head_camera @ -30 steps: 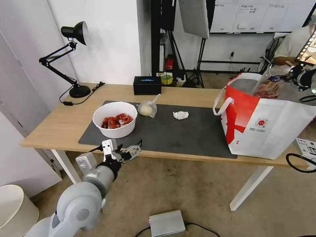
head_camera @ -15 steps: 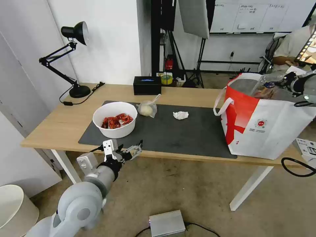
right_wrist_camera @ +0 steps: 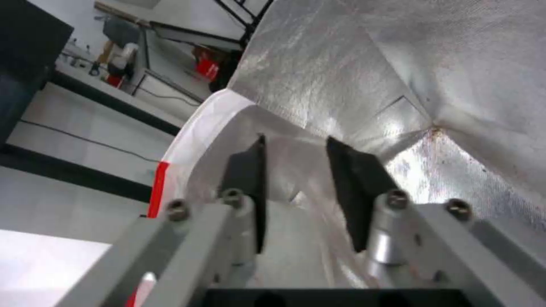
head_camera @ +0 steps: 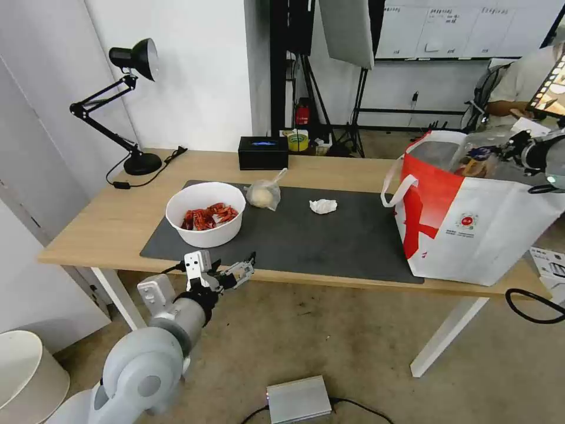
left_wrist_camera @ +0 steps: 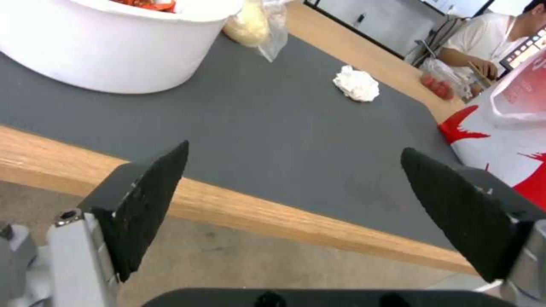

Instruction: Pick up the trash from the table and place it into the takeout bag.

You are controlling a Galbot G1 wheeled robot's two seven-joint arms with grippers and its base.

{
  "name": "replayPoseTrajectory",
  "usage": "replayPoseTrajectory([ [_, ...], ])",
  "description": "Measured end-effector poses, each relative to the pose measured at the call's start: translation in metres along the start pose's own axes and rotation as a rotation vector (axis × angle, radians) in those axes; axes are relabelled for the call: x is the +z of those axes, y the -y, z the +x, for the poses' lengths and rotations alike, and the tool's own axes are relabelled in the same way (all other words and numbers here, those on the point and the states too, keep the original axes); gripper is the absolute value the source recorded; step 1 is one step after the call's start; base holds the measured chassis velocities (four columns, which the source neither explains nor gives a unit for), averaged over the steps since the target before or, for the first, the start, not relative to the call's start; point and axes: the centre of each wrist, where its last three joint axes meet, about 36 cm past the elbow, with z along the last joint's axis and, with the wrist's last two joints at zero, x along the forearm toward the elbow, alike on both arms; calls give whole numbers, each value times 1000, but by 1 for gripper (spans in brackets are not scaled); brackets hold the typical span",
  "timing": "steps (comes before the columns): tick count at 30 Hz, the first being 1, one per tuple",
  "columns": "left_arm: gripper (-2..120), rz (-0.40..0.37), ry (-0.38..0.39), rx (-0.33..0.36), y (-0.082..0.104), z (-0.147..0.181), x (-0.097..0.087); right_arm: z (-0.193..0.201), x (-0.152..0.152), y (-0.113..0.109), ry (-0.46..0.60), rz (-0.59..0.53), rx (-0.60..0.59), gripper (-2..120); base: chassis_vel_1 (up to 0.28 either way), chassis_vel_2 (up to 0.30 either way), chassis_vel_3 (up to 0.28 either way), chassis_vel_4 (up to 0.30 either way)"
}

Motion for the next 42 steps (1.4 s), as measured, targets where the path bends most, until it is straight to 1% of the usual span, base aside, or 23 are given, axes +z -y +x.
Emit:
replayPoseTrajectory([
  [1,100,-2,1,0,0,0,0,1,0,0,1,1,0,33,0,0,0,0],
  [4,100,-7,3,-2,-1,1,-2,2,-1,-1,3,2,0,48,0,0,0,0],
  [5,100,-7,3,-2,-1,1,-2,2,-1,-1,3,2,0,48,0,0,0,0],
  [7,100,-9,5,-2,-1,1,-2,2,-1,-1,3,1,-2,55,0,0,0,0],
  [8,100,-10,7,-1,-1,1,-3,3,-1,-1,3,1,-4,61,0,0,0,0],
  [9,100,-10,7,-1,-1,1,-3,3,-1,-1,3,1,-4,61,0,0,0,0],
  [10,100,-10,8,-1,-1,1,-3,4,-1,-1,3,1,-5,68,0,0,0,0],
  [12,100,-10,9,0,0,1,-4,5,-1,-2,4,2,-9,77,0,0,0,0],
  [13,100,-10,9,1,0,1,-4,6,-1,-2,5,2,-11,81,0,0,0,0],
  [14,100,-10,9,1,0,1,-4,6,-1,-2,5,2,-11,81,0,0,0,0],
  [16,100,-9,9,1,0,1,-4,7,-1,-2,6,2,-15,91,0,0,0,0],
  [18,100,-9,11,1,0,2,-4,8,-1,-3,8,4,-19,98,0,0,0,0],
  [27,100,-8,15,0,0,3,-5,12,0,-4,12,8,-29,100,0,0,0,0],
  [31,100,-5,15,-1,0,4,-5,17,2,-4,20,-2,-71,100,0,0,0,0],
  [34,100,5,24,-4,-1,4,-4,26,3,-2,39,-11,-177,100,0,0,0,0],
  [35,100,5,24,-4,-1,4,-4,26,3,-2,39,-11,-177,100,0,0,0,0],
  [38,100,1,36,-9,-2,6,-5,35,9,1,70,19,-307,100,0,0,0,0],
  [39,100,1,36,-9,-2,6,-5,35,9,1,70,19,-307,100,0,0,0,0],
  [41,100,-3,40,-14,-3,7,-5,41,20,6,100,77,-438,100,0,0,0,0],
  [42,100,-5,40,-16,-4,9,-4,42,27,9,115,111,-485,100,0,0,0,0],
])
